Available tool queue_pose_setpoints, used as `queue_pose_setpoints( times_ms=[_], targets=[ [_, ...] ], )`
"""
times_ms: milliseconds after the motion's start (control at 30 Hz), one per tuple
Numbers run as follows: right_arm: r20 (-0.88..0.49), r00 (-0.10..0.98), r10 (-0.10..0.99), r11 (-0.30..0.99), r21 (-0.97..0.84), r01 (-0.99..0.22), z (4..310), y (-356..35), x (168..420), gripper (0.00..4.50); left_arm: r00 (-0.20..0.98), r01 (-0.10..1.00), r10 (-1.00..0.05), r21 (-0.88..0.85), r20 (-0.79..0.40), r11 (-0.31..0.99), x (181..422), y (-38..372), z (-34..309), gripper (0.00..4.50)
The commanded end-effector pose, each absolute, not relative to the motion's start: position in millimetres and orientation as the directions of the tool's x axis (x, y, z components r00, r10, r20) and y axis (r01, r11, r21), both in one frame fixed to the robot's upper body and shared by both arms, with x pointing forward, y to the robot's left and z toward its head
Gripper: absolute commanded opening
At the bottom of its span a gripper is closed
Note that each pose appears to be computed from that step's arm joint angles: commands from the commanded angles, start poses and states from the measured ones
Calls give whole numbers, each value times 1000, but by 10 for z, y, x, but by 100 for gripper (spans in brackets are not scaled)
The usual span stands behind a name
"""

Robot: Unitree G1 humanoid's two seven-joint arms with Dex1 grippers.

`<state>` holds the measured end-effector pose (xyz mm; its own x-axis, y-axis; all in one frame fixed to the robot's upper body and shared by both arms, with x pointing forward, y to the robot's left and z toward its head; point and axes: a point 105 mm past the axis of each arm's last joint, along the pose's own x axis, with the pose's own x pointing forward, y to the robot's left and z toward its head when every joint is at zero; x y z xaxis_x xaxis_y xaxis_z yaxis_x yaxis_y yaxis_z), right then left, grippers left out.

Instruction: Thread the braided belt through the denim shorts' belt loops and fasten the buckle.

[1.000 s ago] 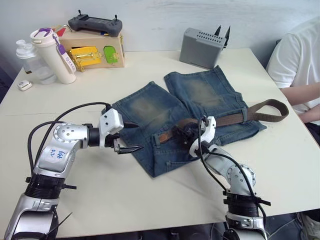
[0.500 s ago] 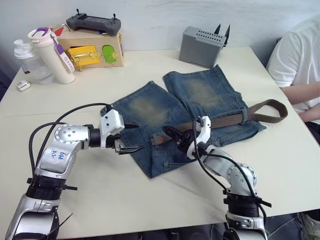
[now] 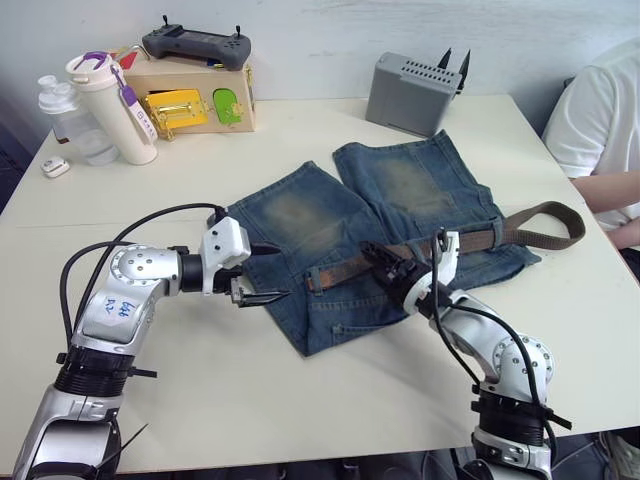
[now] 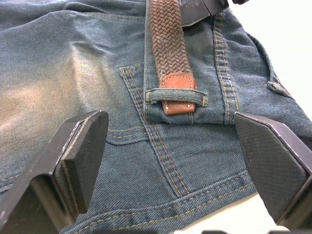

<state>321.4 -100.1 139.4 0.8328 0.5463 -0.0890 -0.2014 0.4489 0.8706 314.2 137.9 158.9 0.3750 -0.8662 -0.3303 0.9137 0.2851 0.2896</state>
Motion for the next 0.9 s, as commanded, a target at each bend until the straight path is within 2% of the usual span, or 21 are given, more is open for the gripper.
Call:
queue_pose_setpoints(
  times_ms=[33, 167, 567, 700, 767, 800, 900],
  targets=[
    [-68, 814, 577, 430, 873, -232, 1406, -925, 3170, 192, 369, 909, -871, 321, -325, 265, 3151, 1355, 1652, 450],
    [-90, 781, 618, 442, 862, -250, 1290, -789, 3162, 2, 369, 909, -870, 323, -327, 264, 3150, 1358, 1651, 450],
    [-82, 680, 729, 412, 845, -340, 1250, -374, 3100, 2, 356, 914, -865, 323, -354, 245, 3100, 1354, 1590, 450],
    [-115, 663, 740, 451, 815, -363, 1209, -344, 3081, 2, 346, 917, -863, 326, -368, 228, 3091, 1336, 1563, 450],
    [-78, 663, 745, 421, 825, -376, 1283, -378, 3068, 75, 339, 918, -858, 336, -385, 212, 3090, 1334, 1539, 450],
    [-59, 659, 750, 412, 821, -394, 1342, -421, 3043, 89, 337, 917, -856, 341, -392, 206, 3092, 1339, 1529, 450],
    [-41, 641, 767, 419, 788, -451, 1465, -523, 2964, 201, 336, 916, -849, 351, -407, 195, 3101, 1360, 1512, 450]
  ],
)
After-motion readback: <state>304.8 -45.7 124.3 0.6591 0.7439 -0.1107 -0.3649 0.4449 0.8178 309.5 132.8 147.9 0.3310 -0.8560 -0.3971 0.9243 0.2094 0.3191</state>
